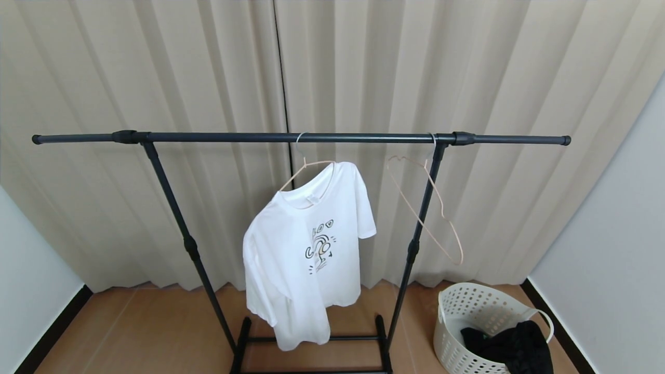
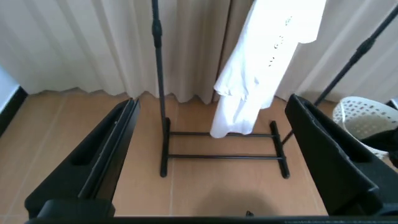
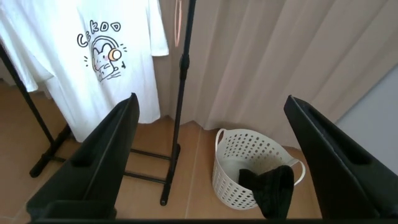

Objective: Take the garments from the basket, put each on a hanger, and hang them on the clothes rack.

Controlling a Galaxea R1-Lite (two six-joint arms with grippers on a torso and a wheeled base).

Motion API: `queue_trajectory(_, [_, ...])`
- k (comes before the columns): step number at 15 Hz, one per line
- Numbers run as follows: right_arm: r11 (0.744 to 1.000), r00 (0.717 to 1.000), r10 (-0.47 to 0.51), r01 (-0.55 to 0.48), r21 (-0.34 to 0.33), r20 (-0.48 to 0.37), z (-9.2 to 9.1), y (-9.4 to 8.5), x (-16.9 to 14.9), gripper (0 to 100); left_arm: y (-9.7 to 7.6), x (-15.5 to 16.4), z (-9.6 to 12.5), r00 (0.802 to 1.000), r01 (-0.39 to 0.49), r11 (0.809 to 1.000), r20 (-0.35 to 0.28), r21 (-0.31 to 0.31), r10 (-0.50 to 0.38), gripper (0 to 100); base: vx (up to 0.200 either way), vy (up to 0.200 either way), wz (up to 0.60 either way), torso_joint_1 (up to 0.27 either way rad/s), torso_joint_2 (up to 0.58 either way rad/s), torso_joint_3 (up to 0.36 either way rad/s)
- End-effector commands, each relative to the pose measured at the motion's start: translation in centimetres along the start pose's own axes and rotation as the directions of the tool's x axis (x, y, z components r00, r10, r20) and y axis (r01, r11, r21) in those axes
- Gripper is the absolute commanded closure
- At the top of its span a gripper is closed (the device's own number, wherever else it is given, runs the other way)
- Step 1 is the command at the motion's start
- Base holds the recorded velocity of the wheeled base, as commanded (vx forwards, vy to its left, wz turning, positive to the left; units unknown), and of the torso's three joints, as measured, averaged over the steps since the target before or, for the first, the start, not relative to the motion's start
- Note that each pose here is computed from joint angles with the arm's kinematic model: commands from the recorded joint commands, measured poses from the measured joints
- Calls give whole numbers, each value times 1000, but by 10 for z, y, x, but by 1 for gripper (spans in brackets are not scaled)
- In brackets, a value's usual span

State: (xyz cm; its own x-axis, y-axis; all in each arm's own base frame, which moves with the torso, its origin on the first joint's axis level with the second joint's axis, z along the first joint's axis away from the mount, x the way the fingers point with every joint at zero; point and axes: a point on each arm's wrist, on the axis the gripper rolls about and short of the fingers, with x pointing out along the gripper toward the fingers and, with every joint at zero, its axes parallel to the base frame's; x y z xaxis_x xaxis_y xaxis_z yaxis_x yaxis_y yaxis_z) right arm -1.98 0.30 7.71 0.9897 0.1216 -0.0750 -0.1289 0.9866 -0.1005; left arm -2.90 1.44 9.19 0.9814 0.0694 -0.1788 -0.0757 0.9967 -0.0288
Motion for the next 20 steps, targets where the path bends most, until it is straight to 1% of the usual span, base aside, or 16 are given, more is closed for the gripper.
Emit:
queue_trajectory(1, [1000,1000,-5,5,1,0,0,0,0,0,-6,15,-6,992,-107,994,-64,15,108,0,0,0,0,0,0,0])
queue_trajectory(3, [1000,1000,-11,11,1,-1,0,0,0,0,-9,21,-8,989,-146,989,-20,-10,145,0,0,0,0,0,0,0])
queue_trajectory(4, [1000,1000,-10,10,2,0,0,0,0,0,-9,16,-9,992,-122,992,33,-25,123,0,0,0,0,0,0,0])
queue_trajectory(5, [1000,1000,-10,10,2,1,0,0,0,0,-10,12,-12,994,-54,998,96,-20,56,0,0,0,0,0,0,0])
queue_trajectory(6, [1000,1000,-10,10,2,4,0,0,0,0,-13,7,-15,989,25,999,146,25,-29,0,0,0,0,0,0,0])
queue_trajectory(7, [1000,1000,-10,10,2,4,0,0,0,0,-13,7,-15,988,33,999,149,38,-38,0,0,0,0,0,0,0])
queue_trajectory(9, [1000,999,-19,19,9,29,-1,0,-2,0,-13,7,-16,988,29,999,149,41,-35,0,0,0,0,0,0,0])
queue_trajectory(10, [999,998,-42,42,14,42,-1,0,-3,0,-13,7,-15,987,38,999,152,36,-43,0,0,0,0,0,0,0])
queue_trajectory(12, [993,993,-112,109,51,42,-2,-2,-4,0,-14,6,-15,984,91,995,150,45,-96,0,0,0,0,0,0,0])
queue_trajectory(13, [983,984,-172,169,73,35,-2,-3,-4,0,-14,7,-15,985,90,995,146,48,-96,0,0,0,0,0,0,0])
queue_trajectory(14, [979,981,-190,187,78,33,-2,-4,-4,0,-14,7,-15,985,90,995,146,48,-96,0,0,0,0,0,0,0])
queue_trajectory(16, [978,980,-194,191,81,33,-2,-4,-4,0,-15,6,-15,980,120,990,148,73,-130,0,0,0,0,0,0,0])
queue_trajectory(17, [980,981,-189,185,78,35,-2,-4,-4,0,-16,6,-15,976,149,986,148,74,-159,0,0,0,0,0,0,0])
queue_trajectory(20, [992,994,-104,100,75,41,-2,-2,-4,0,-16,6,-15,974,161,985,147,70,-169,0,0,0,0,0,0,0])
